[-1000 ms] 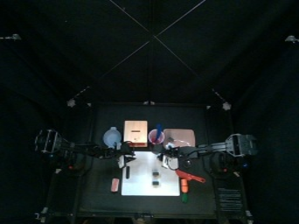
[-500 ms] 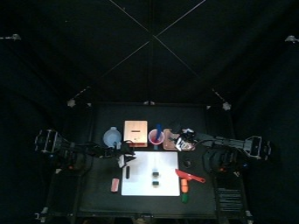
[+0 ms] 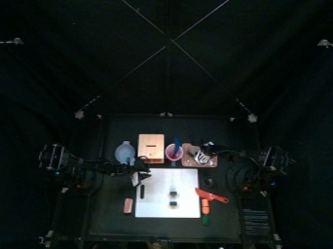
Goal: Place sushi on board then cut the sushi with the knife then place the pieces on the plate
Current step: Place the 4 sushi pieces on the plate
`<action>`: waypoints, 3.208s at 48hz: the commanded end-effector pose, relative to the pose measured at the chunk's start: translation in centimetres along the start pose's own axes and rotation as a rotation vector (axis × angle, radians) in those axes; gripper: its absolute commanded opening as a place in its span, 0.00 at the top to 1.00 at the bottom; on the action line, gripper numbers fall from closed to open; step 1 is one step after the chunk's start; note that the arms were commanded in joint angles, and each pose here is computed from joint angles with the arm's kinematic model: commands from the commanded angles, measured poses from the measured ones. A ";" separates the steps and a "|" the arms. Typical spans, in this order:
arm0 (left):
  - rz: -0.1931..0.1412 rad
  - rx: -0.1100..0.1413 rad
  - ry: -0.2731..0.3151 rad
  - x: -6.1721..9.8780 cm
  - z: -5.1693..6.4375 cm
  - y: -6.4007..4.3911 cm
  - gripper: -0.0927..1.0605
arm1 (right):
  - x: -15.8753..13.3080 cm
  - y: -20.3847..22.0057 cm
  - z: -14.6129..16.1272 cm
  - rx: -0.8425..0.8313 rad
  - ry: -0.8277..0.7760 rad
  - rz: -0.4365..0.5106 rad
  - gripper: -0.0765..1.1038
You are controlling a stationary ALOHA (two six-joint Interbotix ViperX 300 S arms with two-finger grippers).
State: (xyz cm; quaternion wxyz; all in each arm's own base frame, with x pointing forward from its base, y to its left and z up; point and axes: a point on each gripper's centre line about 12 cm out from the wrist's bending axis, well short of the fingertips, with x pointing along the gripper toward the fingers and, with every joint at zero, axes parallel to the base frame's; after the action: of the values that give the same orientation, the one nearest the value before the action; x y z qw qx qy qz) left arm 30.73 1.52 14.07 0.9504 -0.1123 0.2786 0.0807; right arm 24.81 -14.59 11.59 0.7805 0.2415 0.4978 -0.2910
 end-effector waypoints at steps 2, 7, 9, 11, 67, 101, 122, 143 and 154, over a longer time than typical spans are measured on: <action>0.001 -0.003 -0.022 0.0 0.7 0.0 0.31 | -0.4 0.1 0.8 0.000 -0.029 0.006 0.30; 0.004 -0.005 -0.021 0.0 0.7 0.1 0.31 | -0.8 0.2 0.9 -0.002 -0.038 0.008 0.22; 0.004 -0.005 -0.021 0.0 0.7 0.1 0.31 | -1.1 0.2 1.0 -0.005 -0.041 0.007 0.21; 0.004 -0.005 -0.021 0.0 0.7 0.1 0.31 | -1.6 0.3 1.2 -0.018 -0.046 0.006 0.19; 0.008 -0.004 -0.016 0.0 0.4 0.3 0.31 | -5.5 24.1 -2.4 -0.612 -0.084 0.333 0.19; 0.009 -0.005 -0.011 -0.1 0.3 0.3 0.31 | -1.0 26.5 -3.6 -0.647 -0.001 0.297 0.41; 0.009 -0.005 -0.011 -0.1 0.3 0.3 0.31 | -4.8 17.4 -0.6 -0.465 -0.011 0.217 0.47; 0.013 -0.006 -0.009 0.0 0.2 0.5 0.31 | -6.8 3.9 2.6 -0.222 -0.004 -0.040 0.47; 0.015 -0.013 -0.009 0.0 0.2 0.6 0.31 | -5.2 -0.7 2.6 -0.111 0.041 -0.120 0.47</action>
State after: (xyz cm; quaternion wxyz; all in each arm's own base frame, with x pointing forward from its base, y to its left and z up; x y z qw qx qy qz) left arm 30.34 1.98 13.66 0.9478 -0.1140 0.2843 0.0887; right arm 24.88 -14.80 17.33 0.7666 0.1636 0.5494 -0.2893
